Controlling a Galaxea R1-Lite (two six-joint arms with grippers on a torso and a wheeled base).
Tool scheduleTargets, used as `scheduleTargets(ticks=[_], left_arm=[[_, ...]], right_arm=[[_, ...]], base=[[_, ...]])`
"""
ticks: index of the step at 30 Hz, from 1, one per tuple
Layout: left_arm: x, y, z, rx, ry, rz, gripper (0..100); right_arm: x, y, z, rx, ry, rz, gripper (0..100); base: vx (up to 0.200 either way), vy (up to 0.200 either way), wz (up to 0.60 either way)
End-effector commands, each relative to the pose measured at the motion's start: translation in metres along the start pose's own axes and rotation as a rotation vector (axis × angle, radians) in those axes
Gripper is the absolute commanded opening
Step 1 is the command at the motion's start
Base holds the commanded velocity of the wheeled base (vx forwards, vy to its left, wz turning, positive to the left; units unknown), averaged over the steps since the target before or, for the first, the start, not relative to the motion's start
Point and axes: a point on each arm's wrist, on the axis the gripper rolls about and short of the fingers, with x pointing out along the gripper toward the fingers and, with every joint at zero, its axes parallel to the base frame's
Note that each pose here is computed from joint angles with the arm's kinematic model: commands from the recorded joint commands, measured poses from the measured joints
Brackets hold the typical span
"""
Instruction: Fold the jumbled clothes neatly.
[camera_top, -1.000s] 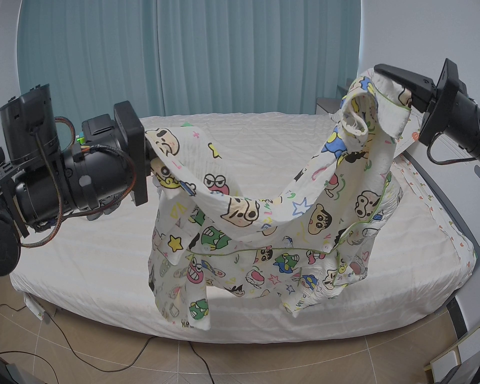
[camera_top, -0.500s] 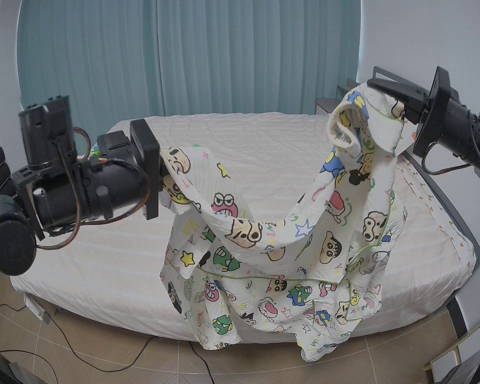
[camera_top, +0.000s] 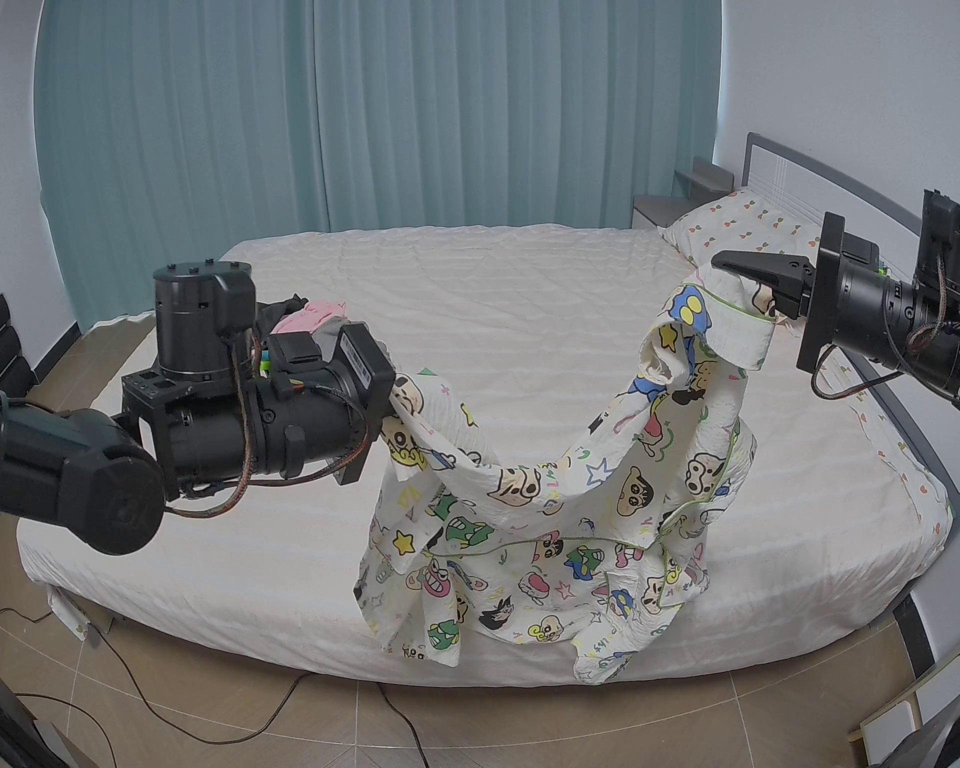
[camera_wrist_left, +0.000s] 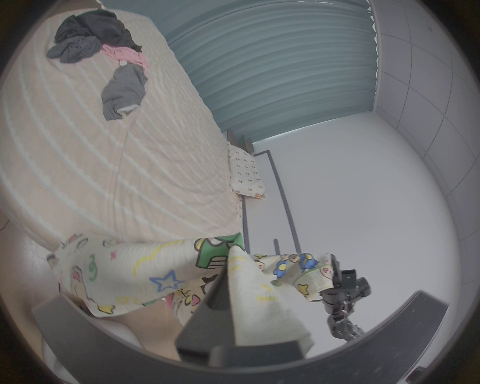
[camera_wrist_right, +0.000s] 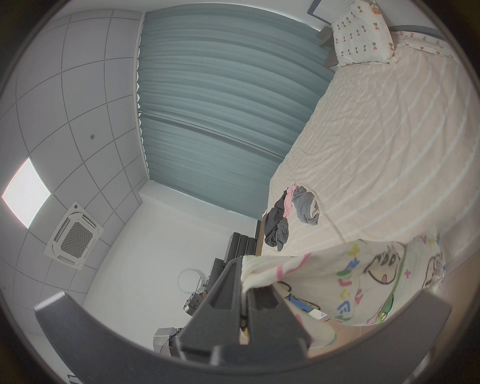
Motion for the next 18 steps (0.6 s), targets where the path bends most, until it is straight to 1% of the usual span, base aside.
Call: scheduleTargets(ticks=[1, 4, 8, 13, 15, 18], left_arm=[[0.019, 0.017, -0.001, -0.004, -0.006, 0.061, 0], [0.022, 0.016, 0.002, -0.002, -0.017, 0.06, 0], [0.025, 0.013, 0.01, 0.005, -0.045, 0.049, 0], [0.028, 0.016, 0.021, 0.004, -0.078, 0.053, 0], [0.03, 0.016, 0.028, 0.008, -0.097, 0.05, 0], [0.036, 0.018, 0.033, 0.06, -0.112, 0.058, 0]], right_arm=[[0.006, -0.014, 0.006, 0.006, -0.013, -0.035, 0], [0.009, -0.017, 0.008, 0.004, -0.013, -0.039, 0], [0.014, -0.024, 0.014, -0.023, -0.032, -0.035, 0], [0.021, -0.032, 0.022, -0.021, -0.048, -0.045, 0], [0.024, -0.038, 0.028, -0.017, -0.059, -0.06, 0], [0.028, -0.046, 0.034, -0.029, -0.069, -0.076, 0]], base=[[0.0, 0.0, 0.0], [0.0, 0.0, 0.0], [0.0, 0.0, 0.0], [0.0, 0.0, 0.0], [0.2, 0.0, 0.0], [0.2, 0.0, 0.0]])
